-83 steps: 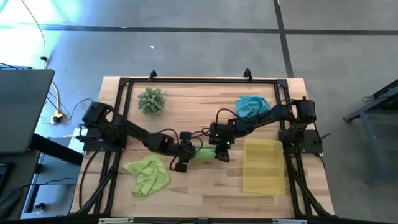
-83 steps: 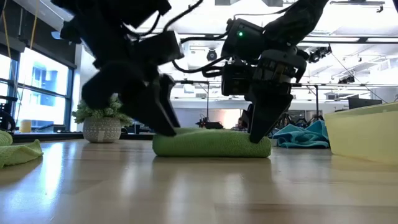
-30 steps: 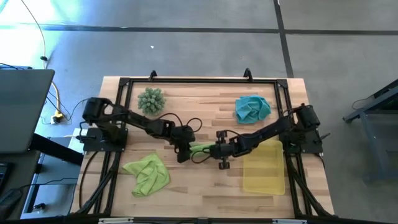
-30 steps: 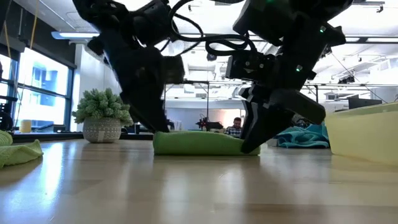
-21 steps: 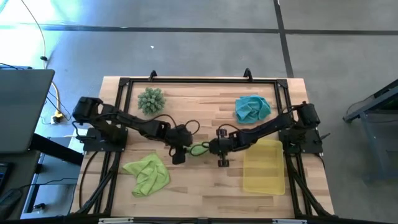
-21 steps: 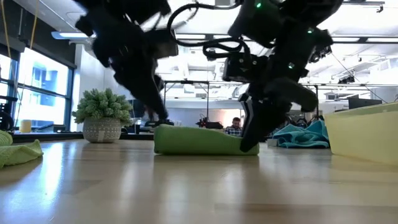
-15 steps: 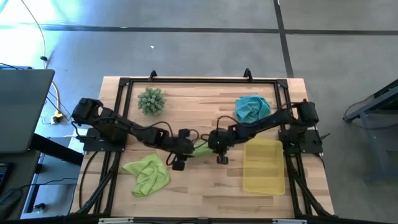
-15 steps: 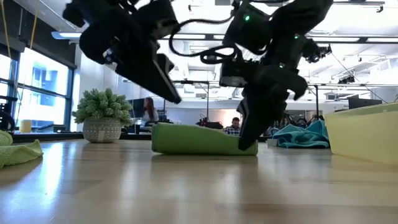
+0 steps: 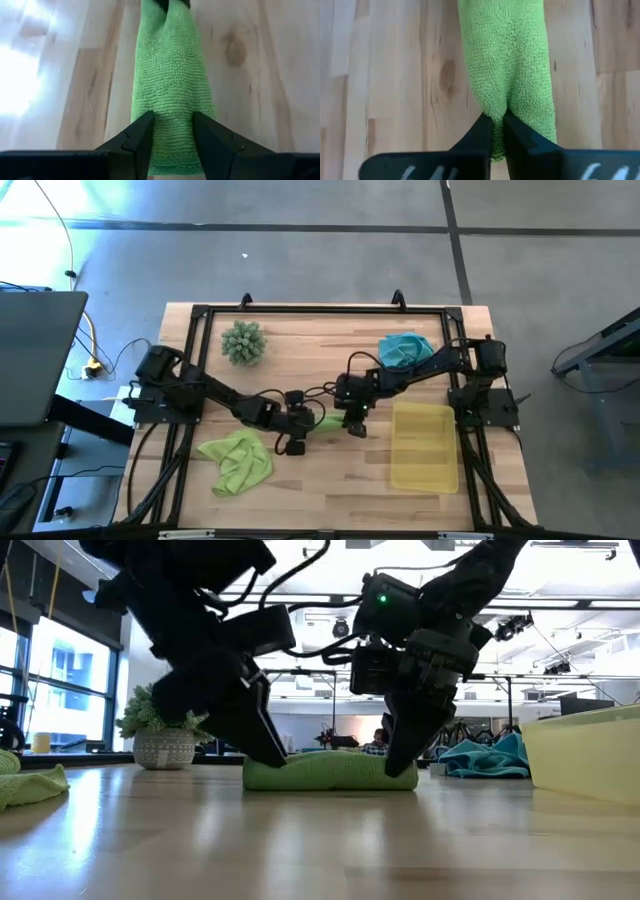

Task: Roll microfiber towels into tight, uniform cylinder then place into a basket
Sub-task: Roll the green cloth, then put the green cloth into the bin

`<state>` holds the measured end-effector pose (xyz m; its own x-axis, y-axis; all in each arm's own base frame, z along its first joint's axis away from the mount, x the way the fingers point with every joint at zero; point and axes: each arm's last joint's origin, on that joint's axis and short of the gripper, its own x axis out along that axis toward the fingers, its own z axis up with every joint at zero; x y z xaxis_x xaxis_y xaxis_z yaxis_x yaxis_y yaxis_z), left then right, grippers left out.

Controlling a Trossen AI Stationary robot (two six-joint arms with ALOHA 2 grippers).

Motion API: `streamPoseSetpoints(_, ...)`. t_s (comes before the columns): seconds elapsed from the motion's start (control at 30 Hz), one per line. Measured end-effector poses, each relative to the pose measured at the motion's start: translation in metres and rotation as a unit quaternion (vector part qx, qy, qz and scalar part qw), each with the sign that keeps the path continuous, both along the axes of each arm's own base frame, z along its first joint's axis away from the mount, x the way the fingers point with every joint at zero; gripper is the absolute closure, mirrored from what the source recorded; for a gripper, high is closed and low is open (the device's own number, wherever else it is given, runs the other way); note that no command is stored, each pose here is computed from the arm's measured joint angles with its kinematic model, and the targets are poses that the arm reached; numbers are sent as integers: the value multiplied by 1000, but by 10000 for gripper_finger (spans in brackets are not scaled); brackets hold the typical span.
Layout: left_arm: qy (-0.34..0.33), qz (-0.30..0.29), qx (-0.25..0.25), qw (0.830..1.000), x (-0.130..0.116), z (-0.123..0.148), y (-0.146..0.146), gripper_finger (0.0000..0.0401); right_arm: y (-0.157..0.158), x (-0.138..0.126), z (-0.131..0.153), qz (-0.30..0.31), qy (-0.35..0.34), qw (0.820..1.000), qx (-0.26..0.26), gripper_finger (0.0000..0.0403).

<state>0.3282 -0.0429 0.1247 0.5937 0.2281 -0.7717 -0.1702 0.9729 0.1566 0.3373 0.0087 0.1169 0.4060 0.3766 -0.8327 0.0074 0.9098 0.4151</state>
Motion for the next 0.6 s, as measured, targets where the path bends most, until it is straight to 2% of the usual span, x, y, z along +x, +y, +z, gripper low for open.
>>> streamPoseSetpoints(0.13, 6, 21, -13, 1000, 2, -10, 0, 272, 2, 0, 2, 20, -13, 1000, -16, 371)
streamPoseSetpoints(0.43, 10, 31, -29, 999, 3, -16, -1, 272, 18, -8, 39, 83, -84, 991, -60, 256)
streamPoseSetpoints(0.5, 9, 32, -29, 999, 3, -16, 0, 272, 27, -8, 46, 98, -108, 985, -92, 243)
streamPoseSetpoints(0.6, 10, 33, -30, 999, 3, -17, 0, 272, 44, -7, 47, 125, -140, 965, -185, 233)
